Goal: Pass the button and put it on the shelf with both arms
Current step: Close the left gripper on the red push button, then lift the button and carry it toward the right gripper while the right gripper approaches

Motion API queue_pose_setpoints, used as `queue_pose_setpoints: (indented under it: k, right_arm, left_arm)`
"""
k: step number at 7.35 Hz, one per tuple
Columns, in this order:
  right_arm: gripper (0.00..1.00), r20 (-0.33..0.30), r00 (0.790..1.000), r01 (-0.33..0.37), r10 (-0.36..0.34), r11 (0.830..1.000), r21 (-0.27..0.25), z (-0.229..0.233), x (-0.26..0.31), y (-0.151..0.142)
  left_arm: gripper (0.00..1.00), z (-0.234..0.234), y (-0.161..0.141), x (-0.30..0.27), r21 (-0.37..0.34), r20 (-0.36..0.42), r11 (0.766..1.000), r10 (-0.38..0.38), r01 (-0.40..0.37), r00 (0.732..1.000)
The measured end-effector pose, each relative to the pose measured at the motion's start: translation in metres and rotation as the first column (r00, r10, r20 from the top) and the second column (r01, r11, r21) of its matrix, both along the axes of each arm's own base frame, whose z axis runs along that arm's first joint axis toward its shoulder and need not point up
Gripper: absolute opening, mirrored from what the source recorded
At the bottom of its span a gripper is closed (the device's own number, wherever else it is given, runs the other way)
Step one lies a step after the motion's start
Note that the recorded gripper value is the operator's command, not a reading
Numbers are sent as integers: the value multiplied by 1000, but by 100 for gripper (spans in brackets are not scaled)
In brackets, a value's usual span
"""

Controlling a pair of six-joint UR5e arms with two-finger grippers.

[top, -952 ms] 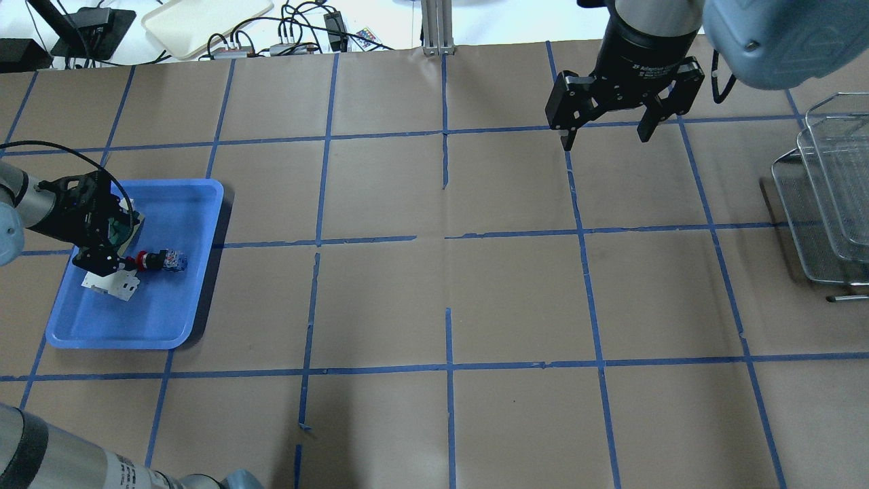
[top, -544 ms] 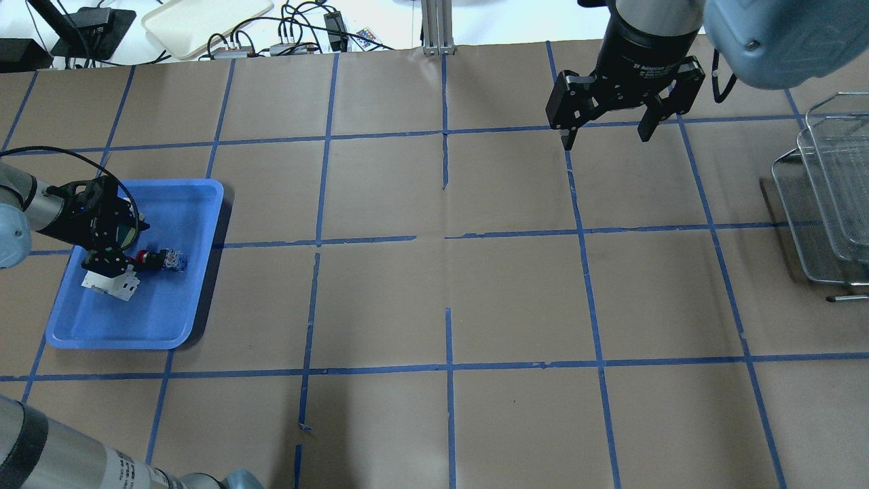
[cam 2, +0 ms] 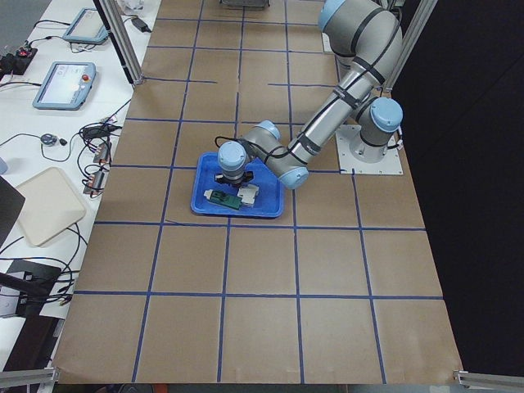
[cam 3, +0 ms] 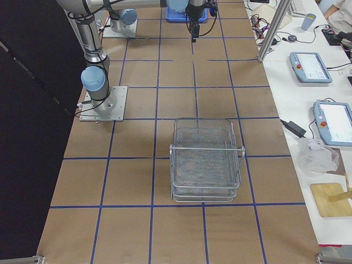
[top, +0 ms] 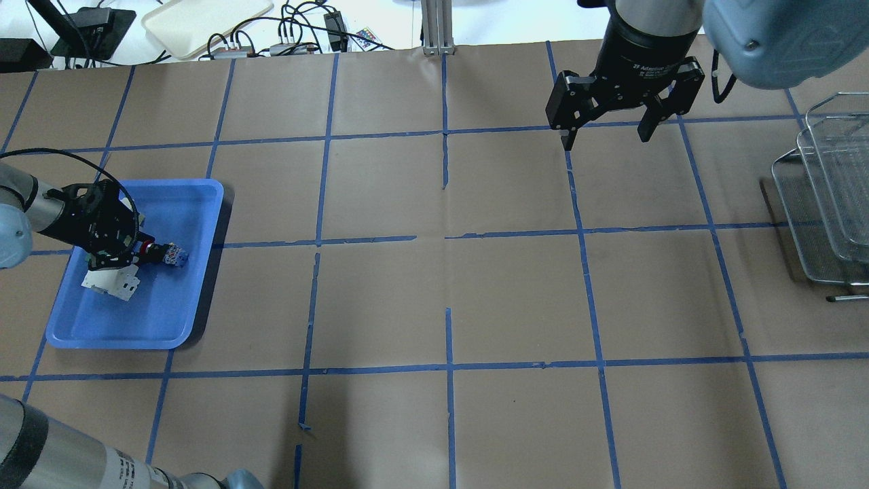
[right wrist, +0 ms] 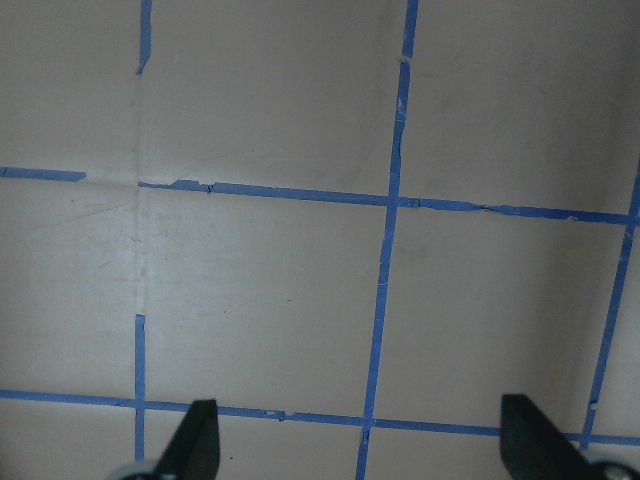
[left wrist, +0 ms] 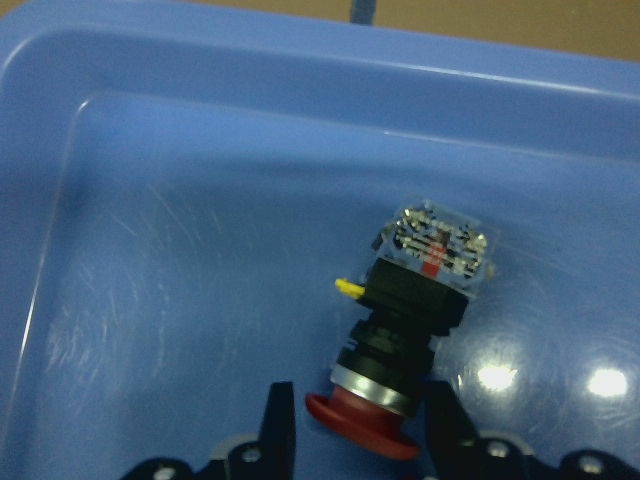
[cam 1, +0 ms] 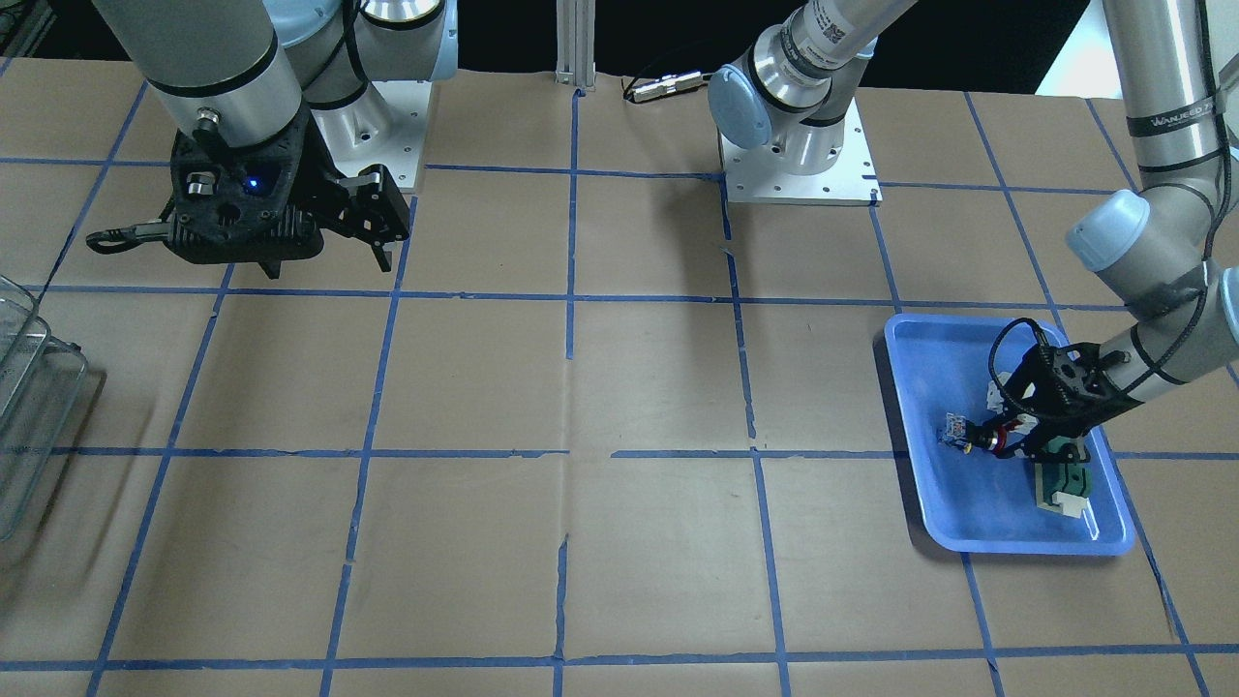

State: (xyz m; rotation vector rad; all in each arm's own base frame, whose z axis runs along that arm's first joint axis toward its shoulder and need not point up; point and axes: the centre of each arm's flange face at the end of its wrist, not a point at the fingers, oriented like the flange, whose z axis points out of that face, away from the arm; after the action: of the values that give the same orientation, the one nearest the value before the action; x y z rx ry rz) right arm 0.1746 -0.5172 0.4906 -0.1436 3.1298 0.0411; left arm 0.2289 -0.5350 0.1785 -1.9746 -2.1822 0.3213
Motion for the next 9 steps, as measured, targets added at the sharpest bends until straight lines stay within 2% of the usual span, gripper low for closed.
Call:
queue_pose_setpoints:
  k: [2, 4, 6, 7, 8, 9]
  right_arm:
    - [100, 0, 1000, 0, 0, 1000, 1, 0, 0, 0]
    - [100, 1, 1000, 0, 0, 1000, -1, 1, 0, 1]
    - [100, 21, 1000, 2, -2, 1000, -1, 2, 2, 1]
    - [100, 63, 998, 5, -5, 1000, 7, 2, 7, 2]
    - [100, 142, 990, 4, -6, 1000, 15, 4, 14, 4]
    - [100, 221, 975, -27, 24, 1000, 12, 7, 22, 6]
  left_arm:
    - [0, 5, 0, 0, -2, 6, 1000, 9, -9, 1000]
    - [0, 33, -2, -13, -6, 3, 998, 56, -56, 998]
    - [0, 68, -6, -51, -12, -85, 993, 113, -114, 990]
    - [0, 85, -13, -86, -17, -153, 990, 137, -141, 979]
    - [0, 101, -20, -129, -6, -216, 985, 170, -175, 962]
    - [0, 113, -25, -175, 29, -271, 976, 215, -215, 938]
